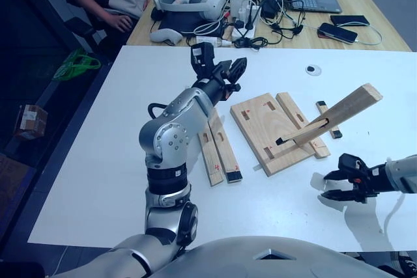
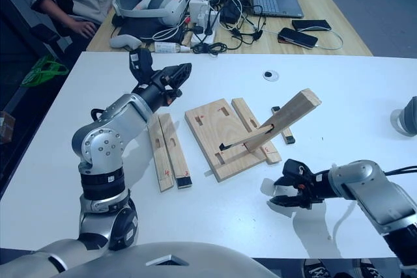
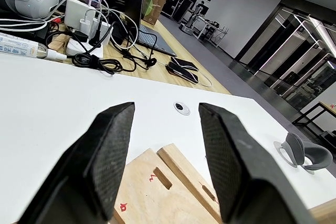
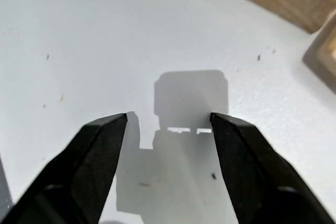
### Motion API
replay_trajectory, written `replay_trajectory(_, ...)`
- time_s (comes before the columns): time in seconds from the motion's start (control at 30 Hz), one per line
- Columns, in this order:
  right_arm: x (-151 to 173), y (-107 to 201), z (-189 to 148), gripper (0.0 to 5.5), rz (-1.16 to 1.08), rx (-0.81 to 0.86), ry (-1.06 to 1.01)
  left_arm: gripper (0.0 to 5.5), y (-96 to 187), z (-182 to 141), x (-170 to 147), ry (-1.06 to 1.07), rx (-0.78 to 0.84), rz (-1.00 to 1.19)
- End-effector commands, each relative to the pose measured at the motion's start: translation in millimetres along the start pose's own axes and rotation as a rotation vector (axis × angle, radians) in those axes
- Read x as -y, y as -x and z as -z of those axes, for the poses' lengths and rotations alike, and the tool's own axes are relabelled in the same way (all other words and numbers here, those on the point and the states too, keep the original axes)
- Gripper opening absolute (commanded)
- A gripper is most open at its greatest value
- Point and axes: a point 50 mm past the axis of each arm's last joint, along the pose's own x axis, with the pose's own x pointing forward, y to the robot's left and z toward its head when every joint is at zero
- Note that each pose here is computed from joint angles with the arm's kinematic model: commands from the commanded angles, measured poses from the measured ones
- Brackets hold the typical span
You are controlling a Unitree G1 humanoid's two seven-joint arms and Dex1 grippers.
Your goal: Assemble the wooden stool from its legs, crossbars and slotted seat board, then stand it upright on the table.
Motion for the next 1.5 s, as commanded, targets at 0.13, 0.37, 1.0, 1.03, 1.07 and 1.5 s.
replay_trajectory(0.13, 22.4, -20.3, -19.8, 2.99, 0.118, 0.087, -0.035, 2.26, 3.6, -6.3, -11.6, -0.057, -0.033, -0.033)
replay_trajectory(0.37, 42.8, -37.5, -29.6, 2.99, 0.263, 0.135, -0.077, 2.26, 7.9, -3.8, -15.9, -0.097, -0.082, -0.045)
replay_trajectory(1.0, -32.1, -36.0, -94.4, 2.99, 0.083, 0.483, -0.101, 2.26, 74.6, 25.4, -45.3, -0.25, -0.554, -0.119)
replay_trajectory(1.03, -36.2, -38.7, -99.1, 2.99, 0.067, 0.497, -0.096, 2.26, 75.8, 27.5, -43.1, -0.237, -0.574, -0.104)
replay_trajectory(1.07, -40.2, -41.5, -103.6, 2.99, 0.053, 0.511, -0.092, 2.26, 77.1, 30.0, -41.7, -0.225, -0.591, -0.091)
replay_trajectory(1.5, -65.5, -46.5, -148.6, 3.03, -0.013, 0.804, -0.129, 3.15, 98.2, 55.2, -29.4, -0.175, -0.682, 0.006)
